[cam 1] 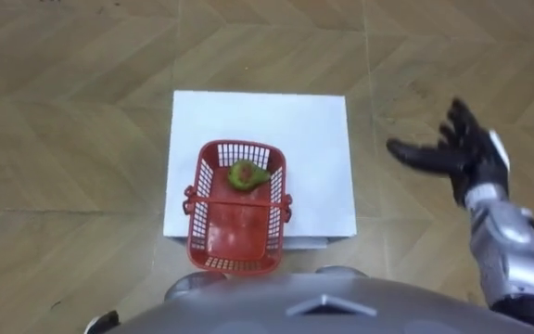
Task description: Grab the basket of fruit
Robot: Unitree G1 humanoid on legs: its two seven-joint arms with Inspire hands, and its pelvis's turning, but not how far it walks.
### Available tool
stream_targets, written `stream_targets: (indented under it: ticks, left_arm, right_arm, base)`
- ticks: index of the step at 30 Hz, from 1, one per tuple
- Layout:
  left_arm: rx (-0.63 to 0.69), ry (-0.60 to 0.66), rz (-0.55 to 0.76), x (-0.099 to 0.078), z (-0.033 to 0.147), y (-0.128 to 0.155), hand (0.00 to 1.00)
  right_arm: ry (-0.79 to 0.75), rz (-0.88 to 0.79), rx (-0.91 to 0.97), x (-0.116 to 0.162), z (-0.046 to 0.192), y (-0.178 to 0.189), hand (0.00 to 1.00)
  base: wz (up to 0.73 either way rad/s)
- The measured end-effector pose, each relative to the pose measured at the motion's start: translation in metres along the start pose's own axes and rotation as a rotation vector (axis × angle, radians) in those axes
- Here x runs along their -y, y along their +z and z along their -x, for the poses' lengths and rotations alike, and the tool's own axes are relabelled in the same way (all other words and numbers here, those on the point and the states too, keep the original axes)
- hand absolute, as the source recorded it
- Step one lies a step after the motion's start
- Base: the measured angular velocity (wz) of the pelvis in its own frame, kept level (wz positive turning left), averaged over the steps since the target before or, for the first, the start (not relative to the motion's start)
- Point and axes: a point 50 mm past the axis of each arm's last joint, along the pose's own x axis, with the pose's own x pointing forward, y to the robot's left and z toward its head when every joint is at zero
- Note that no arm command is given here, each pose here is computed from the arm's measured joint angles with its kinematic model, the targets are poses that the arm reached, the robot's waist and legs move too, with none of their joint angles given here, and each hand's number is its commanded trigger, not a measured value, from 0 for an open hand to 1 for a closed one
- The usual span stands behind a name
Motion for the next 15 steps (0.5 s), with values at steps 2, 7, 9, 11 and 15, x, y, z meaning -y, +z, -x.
stream_targets:
  ticks: [2,7,9,11,15]
  left_arm:
    - [0.001,0.012,0.003,-0.001,0.0,0.0,0.0]
    - [-0.018,0.017,-0.004,0.0,0.0,-0.002,0.0]
    - [-0.041,0.014,-0.024,0.0,0.0,-0.004,0.0]
    - [-0.055,0.005,-0.033,0.002,0.0,-0.006,0.0]
    - [-0.081,-0.028,-0.048,0.01,0.001,-0.008,0.0]
  right_arm:
    - [-0.048,0.02,-0.111,0.006,0.002,-0.026,0.0]
    - [-0.104,0.045,-0.35,0.015,0.014,-0.081,0.0]
    - [-0.096,0.073,-0.424,0.011,0.021,-0.097,0.0]
    - [-0.085,0.08,-0.48,0.007,0.025,-0.107,0.0]
    - [-0.039,0.143,-0.587,0.0,0.03,-0.121,0.0]
  base:
    - [-0.04]
    - [0.0]
    - [0.0]
    - [0.08]
    - [0.07]
